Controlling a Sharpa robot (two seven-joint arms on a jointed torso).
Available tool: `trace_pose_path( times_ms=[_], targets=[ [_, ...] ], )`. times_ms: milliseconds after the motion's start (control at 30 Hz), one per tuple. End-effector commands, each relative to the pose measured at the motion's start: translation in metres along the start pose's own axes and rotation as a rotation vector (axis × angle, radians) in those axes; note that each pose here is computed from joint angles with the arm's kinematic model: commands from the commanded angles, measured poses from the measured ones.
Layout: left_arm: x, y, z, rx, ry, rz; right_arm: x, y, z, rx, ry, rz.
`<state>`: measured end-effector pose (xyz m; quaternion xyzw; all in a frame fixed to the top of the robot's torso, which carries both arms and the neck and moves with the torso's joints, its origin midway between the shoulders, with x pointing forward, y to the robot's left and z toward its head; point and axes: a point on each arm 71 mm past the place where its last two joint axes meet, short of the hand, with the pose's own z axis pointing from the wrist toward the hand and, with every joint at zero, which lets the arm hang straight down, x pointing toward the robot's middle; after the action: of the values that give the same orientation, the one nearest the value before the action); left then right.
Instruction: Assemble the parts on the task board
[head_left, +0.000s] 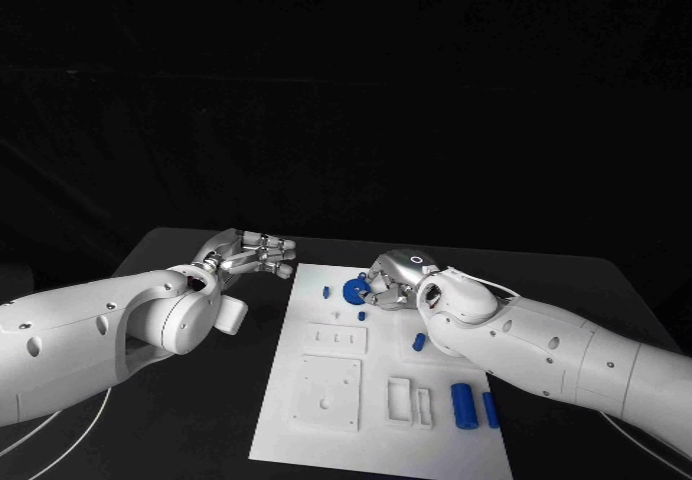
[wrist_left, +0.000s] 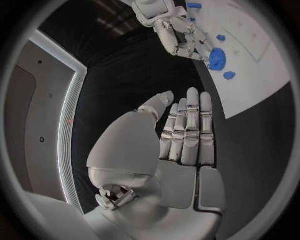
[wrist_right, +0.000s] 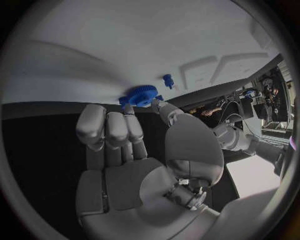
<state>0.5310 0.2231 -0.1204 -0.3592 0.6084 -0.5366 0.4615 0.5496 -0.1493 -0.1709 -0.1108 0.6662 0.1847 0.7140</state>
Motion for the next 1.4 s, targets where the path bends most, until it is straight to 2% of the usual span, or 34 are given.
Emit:
trace_pose_path(
  times_ms=[33, 333, 700, 1033, 1400],
  targets=[
    [0.0003, -0.0017, 0.0, 0.008, 0.007, 0.0, -0.001, -0.001, -0.002, -0.005, 0.0, 0.012],
    [-0.0019, -0.0015, -0.0013, 0.008, 0.002, 0.001, -0.002, -0.01, -0.006, 0.009, 0.004, 0.036],
    [-0.0017, -0.0016, -0.0014, 0.008, 0.003, 0.0, -0.002, -0.007, -0.006, -0.006, 0.007, 0.07],
    [-0.0015, -0.0016, -0.0012, 0.008, 0.004, 0.0, 0.001, -0.004, -0.005, -0.014, 0.045, 0.066],
    [-0.0007, -0.0018, -0.001, 0.008, 0.005, 0.0, 0.009, -0.006, -0.002, 0.002, 0.134, 0.033]
  ],
)
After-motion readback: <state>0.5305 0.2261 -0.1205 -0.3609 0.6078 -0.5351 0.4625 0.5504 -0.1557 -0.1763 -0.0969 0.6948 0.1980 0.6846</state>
